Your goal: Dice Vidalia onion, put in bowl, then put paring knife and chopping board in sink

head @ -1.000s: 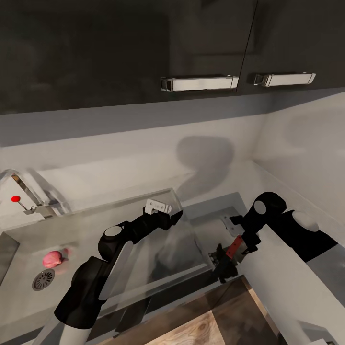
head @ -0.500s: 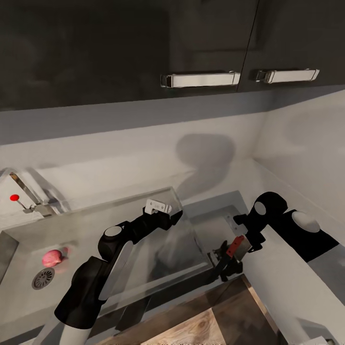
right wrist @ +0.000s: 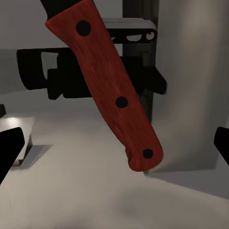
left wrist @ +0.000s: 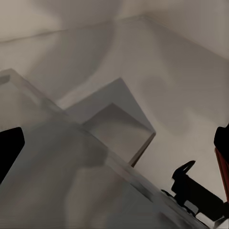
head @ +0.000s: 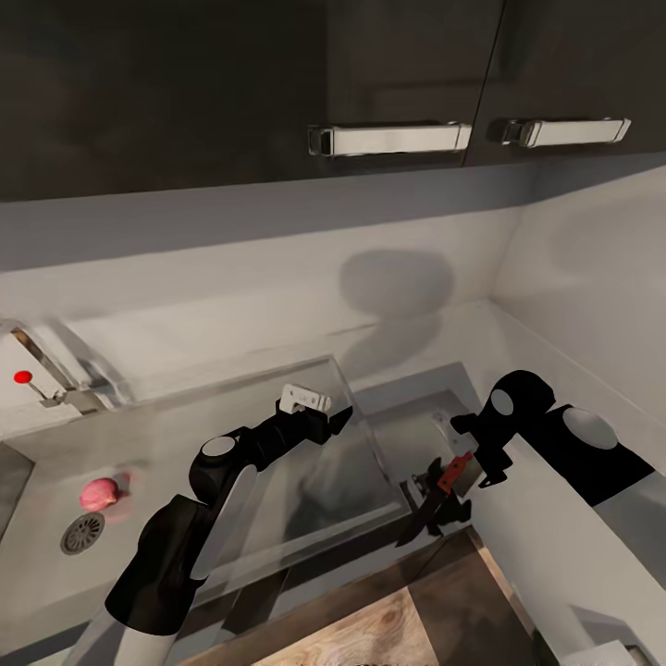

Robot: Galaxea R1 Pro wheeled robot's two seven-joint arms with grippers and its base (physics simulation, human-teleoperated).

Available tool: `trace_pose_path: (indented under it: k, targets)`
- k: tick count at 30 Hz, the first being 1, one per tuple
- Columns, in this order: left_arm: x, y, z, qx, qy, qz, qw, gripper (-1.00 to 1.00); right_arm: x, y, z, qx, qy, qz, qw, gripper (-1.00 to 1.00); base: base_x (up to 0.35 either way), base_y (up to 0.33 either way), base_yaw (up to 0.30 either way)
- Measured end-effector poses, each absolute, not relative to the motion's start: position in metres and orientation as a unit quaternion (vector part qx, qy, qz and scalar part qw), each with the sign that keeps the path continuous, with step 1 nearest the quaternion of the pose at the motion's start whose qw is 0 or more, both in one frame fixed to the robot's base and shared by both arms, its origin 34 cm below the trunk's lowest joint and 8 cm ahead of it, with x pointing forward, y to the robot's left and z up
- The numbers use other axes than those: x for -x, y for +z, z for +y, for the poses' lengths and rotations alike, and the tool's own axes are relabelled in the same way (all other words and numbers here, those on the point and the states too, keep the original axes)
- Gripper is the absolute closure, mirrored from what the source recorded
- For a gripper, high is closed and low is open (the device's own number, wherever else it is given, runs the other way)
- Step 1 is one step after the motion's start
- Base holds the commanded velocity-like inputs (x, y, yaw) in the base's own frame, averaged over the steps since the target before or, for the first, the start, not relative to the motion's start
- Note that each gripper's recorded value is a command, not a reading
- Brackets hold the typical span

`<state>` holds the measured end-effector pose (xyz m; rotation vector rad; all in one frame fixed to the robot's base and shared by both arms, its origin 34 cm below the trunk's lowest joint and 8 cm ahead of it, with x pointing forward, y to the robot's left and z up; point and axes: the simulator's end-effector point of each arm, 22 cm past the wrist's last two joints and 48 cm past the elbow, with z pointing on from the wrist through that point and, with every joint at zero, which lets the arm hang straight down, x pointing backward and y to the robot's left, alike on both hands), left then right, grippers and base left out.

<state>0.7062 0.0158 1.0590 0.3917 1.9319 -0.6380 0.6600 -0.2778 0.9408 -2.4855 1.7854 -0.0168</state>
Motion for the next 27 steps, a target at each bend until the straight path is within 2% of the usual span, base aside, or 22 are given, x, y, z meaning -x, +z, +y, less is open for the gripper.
trace_pose_path:
  k: [27]
  targets:
    - [-0.707,1.045,0.016,-0.160,-0.267,0.808,0.500,-1.00,-0.659,0.927,-0.278,0.811,0.003,0.583,0.033,-1.00,0.000,0.000,0.000]
